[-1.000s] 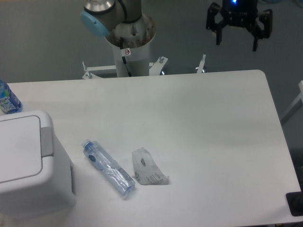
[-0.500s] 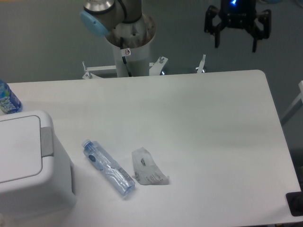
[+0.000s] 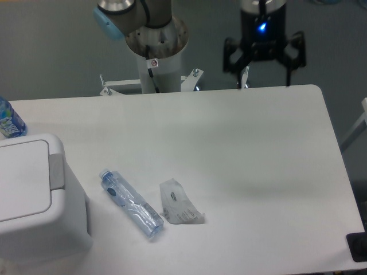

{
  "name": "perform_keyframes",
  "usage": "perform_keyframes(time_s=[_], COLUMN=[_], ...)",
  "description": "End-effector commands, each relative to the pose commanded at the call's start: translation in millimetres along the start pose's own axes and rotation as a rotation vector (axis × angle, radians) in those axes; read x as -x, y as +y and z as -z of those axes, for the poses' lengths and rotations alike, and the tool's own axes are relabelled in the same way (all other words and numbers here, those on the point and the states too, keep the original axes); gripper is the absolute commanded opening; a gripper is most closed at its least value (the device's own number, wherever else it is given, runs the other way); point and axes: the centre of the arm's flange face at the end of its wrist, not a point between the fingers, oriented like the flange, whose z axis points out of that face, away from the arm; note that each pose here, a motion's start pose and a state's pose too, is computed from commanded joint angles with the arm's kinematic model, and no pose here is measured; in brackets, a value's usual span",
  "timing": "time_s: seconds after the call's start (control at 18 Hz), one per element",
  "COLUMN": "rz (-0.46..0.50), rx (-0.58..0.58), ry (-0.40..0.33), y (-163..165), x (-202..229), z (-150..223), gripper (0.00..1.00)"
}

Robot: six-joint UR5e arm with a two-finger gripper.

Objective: Open the trash can
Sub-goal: 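Move the gripper over the white trash can's lid edge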

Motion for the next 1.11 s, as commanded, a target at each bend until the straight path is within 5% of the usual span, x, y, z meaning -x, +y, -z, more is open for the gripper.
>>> perform_keyframes(time_s=[0.5,1.11], rz=[0.229,0.238], rx=[-0.07,-0.13], ry=[0.099,0.244], y=[-47,-59], x=[-102,-171], z=[-24,-13], gripper=[1.0,1.0])
